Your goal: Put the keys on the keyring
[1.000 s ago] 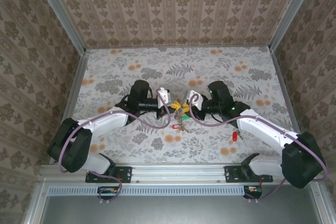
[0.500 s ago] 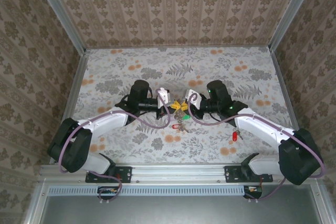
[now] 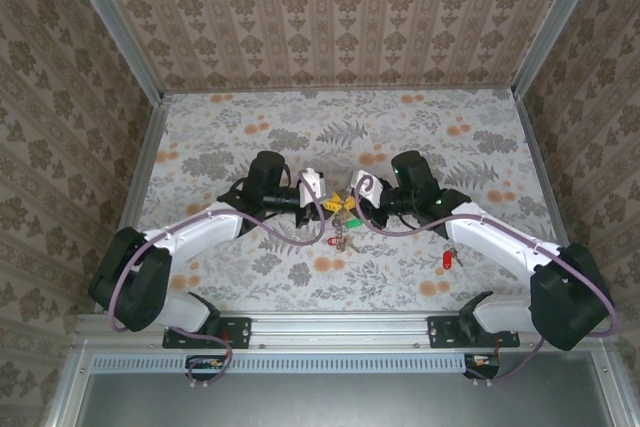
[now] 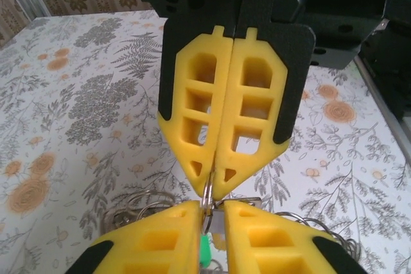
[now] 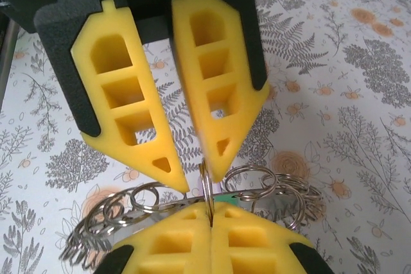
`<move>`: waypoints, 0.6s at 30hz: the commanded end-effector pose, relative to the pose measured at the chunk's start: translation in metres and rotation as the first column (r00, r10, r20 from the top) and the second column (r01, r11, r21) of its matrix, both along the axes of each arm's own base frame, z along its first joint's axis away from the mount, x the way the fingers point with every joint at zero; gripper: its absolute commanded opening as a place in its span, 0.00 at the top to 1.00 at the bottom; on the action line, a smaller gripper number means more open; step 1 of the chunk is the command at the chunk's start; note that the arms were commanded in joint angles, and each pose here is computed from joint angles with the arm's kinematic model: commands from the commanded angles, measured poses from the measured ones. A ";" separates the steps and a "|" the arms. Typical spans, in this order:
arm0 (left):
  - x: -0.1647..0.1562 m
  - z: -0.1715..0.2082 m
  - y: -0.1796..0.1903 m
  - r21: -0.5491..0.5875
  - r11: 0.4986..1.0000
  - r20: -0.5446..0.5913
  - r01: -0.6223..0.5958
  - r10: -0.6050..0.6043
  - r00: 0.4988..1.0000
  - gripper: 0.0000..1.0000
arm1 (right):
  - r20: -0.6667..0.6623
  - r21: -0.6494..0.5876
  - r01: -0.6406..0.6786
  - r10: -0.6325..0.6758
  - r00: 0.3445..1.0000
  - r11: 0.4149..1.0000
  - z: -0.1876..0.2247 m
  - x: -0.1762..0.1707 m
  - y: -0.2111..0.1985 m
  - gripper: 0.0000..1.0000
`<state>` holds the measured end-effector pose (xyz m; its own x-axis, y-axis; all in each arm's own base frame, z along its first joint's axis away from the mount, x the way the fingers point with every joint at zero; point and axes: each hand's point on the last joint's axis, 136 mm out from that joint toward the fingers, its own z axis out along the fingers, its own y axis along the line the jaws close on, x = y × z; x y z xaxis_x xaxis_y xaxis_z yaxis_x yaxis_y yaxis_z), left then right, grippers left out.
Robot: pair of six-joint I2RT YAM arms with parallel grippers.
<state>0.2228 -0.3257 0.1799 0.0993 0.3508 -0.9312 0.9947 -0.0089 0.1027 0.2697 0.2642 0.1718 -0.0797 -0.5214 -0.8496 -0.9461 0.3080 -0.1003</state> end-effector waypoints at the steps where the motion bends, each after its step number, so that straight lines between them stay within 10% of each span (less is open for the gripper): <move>1: -0.001 0.003 0.003 0.059 0.998 0.047 0.012 -0.015 0.999 0.82 | 0.047 -0.011 -0.020 0.020 0.999 1.000 0.021 -0.001 0.003 1.00; 18: -0.002 0.018 -0.004 0.048 0.998 0.095 0.029 -0.034 0.995 0.81 | 0.036 -0.085 -0.016 0.020 0.999 0.996 0.026 -0.003 0.008 1.00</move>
